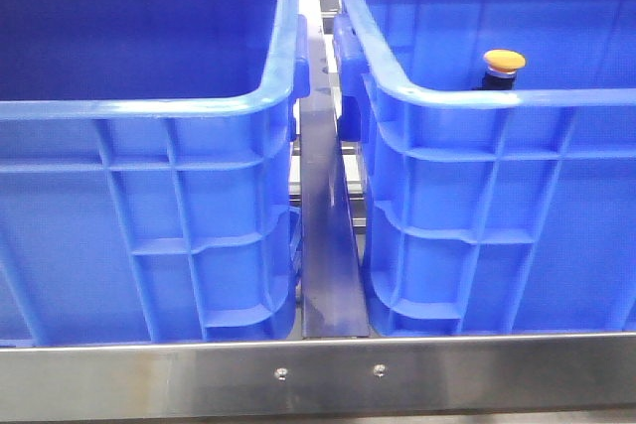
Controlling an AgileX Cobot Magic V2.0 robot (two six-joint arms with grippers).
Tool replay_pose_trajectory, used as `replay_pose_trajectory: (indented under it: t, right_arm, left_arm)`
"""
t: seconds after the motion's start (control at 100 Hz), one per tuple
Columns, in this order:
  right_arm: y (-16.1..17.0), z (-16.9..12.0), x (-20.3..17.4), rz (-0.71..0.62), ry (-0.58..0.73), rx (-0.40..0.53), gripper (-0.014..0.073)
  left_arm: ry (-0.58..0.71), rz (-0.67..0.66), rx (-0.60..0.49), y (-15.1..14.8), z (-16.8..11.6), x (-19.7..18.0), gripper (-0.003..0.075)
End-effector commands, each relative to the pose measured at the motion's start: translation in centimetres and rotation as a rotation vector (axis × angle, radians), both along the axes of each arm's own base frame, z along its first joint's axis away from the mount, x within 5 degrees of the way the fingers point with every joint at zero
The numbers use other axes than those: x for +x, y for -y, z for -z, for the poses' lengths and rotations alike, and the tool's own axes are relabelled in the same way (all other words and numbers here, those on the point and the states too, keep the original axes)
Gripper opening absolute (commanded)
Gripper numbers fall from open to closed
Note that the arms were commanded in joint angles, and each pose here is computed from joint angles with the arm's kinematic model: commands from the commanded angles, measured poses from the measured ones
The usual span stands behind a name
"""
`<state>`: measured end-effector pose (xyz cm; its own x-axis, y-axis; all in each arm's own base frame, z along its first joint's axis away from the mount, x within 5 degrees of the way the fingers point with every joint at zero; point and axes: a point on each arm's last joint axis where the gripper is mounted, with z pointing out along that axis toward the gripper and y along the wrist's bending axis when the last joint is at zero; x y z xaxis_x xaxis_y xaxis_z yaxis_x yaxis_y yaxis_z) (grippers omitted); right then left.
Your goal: Pick red and yellow buttons and place in box
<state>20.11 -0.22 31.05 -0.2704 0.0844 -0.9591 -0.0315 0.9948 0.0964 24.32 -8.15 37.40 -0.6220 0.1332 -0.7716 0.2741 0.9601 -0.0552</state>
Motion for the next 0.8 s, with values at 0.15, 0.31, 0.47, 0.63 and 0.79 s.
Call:
replay_pose_trajectory:
  t: [0.15,0.31,0.47,0.63,0.79]
  right_arm:
    - [-0.1,-1.9,-2.9,0.01,0.121,-0.001,-0.0069]
    - [-0.2,-2.0,-4.8,0.01,0.172,-0.005,-0.0069]
    - [-0.4,-1.7,-6.8,-0.002,0.218,-0.006,-0.0069]
    - [-0.8,-0.7,-9.2,-0.018,0.268,-0.008,-0.0069]
    - [-0.9,0.8,-11.5,-0.021,0.322,-0.012,-0.0069]
  left_arm:
    - [0.194,-0.171,-0.069,-5.0,-1.9,-4.7,-0.002]
    - [0.276,-0.268,-0.075,-7.1,-1.5,-8.2,-0.002]
    - [0.4,-0.302,-0.091,-7.8,-0.9,-12.1,-0.002]
    - [0.504,-0.299,-0.112,-7.9,0.3,-15.5,-0.002]
    - [0.603,-0.295,-0.132,-8.0,1.8,-18.2,-0.002]
